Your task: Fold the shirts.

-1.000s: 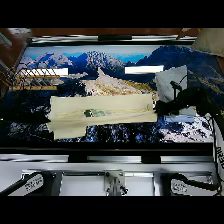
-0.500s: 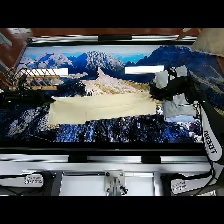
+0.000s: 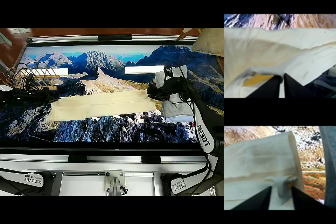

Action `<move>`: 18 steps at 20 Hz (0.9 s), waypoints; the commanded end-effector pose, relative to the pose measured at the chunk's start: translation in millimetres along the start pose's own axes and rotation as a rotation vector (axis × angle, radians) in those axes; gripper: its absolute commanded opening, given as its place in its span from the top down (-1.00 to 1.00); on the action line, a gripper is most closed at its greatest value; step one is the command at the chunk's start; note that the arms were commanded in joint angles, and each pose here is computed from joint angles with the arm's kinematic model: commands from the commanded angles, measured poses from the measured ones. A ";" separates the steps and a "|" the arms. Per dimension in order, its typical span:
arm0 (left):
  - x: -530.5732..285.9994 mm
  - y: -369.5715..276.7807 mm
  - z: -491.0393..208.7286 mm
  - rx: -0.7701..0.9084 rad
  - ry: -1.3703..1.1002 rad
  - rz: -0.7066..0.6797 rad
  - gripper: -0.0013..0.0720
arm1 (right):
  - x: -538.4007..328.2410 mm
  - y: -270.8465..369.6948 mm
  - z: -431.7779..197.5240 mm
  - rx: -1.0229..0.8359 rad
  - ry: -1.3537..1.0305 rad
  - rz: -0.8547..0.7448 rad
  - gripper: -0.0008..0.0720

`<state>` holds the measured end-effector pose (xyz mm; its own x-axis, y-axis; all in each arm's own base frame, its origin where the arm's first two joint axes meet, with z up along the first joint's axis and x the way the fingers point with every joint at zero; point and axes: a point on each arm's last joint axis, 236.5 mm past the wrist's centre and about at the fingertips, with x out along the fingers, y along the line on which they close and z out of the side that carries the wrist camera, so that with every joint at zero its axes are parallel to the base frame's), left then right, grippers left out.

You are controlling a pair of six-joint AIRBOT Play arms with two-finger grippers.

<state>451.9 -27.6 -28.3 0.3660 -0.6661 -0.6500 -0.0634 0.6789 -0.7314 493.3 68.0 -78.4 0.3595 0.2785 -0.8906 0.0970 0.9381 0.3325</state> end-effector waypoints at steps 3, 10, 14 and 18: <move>-4.3 -5.4 -6.7 -0.027 0.048 -0.034 -0.70 | -26.1 -5.6 12.9 -0.047 -0.049 -0.030 -0.57; -31.9 -45.2 -11.4 0.050 0.098 -0.089 -0.65 | -0.8 -3.2 0.0 0.054 0.015 0.046 -0.75; -44.8 -69.8 -10.7 0.118 0.068 -0.087 -0.65 | 14.2 -8.2 -6.6 0.094 0.041 0.043 -0.75; -50.4 -91.3 -5.5 0.154 0.041 -0.116 -0.65 | 18.3 -11.8 -15.7 0.128 0.078 0.031 -0.73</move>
<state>432.3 -50.2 53.9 0.3097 -0.7412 -0.5956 0.0856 0.6456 -0.7589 490.8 63.7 -95.0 0.3261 0.3213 -0.8891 0.1734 0.9042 0.3904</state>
